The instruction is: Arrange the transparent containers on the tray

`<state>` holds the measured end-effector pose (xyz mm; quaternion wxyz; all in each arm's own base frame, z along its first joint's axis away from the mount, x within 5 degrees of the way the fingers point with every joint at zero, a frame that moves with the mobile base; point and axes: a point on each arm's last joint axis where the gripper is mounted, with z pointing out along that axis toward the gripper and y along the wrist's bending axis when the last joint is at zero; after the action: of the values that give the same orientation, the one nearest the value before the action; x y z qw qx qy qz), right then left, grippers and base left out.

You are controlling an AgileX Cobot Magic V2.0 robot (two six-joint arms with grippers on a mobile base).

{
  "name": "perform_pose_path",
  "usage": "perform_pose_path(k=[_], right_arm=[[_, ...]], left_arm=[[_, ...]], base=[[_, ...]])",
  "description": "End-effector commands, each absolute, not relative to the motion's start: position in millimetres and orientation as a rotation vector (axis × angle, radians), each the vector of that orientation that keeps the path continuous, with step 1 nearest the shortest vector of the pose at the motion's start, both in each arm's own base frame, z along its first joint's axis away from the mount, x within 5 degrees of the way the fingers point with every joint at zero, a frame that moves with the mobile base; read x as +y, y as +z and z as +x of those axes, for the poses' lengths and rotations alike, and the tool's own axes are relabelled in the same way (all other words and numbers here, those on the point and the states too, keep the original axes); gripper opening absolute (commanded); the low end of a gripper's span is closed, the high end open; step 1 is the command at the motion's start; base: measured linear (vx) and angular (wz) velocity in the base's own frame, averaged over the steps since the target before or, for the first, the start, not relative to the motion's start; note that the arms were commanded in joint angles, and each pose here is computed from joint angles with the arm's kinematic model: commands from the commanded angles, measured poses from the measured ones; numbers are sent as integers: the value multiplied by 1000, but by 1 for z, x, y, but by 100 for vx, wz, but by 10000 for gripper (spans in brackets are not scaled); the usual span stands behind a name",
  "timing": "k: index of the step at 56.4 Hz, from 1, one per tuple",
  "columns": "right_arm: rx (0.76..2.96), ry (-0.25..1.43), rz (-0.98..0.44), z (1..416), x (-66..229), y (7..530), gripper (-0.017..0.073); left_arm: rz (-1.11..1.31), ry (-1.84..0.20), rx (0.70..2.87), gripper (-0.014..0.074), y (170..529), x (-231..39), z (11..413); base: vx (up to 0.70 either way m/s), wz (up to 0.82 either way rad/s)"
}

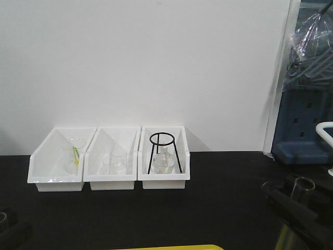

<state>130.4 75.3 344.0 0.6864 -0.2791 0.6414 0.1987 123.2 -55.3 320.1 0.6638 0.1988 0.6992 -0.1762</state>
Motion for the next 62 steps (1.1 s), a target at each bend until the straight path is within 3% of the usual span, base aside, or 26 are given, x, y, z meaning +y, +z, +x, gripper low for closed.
perform_pose_path(k=[1,14,28,41,62], right_arm=[[1391,467,-612,128,76,356,-11],[1390,467,-616,128,76,356,-11],[1390,468,-616,128,76,356,-11],[1391,466,-615,128,76,356,-11],[1416,470,-616,134,77,352,-11]], left_arm=[[414,-422,1555,-1,330,-55,124],[401,-458,1558,-1,331,-56,123],[89,-783,1694,-1,324,-60,132],[12,-1052,2026,-1,280,-85,177],[-92,-1086,2303,-1,225,-106,265]], base=[[0,0],[0,0],[0,0],[0,0],[0,0]])
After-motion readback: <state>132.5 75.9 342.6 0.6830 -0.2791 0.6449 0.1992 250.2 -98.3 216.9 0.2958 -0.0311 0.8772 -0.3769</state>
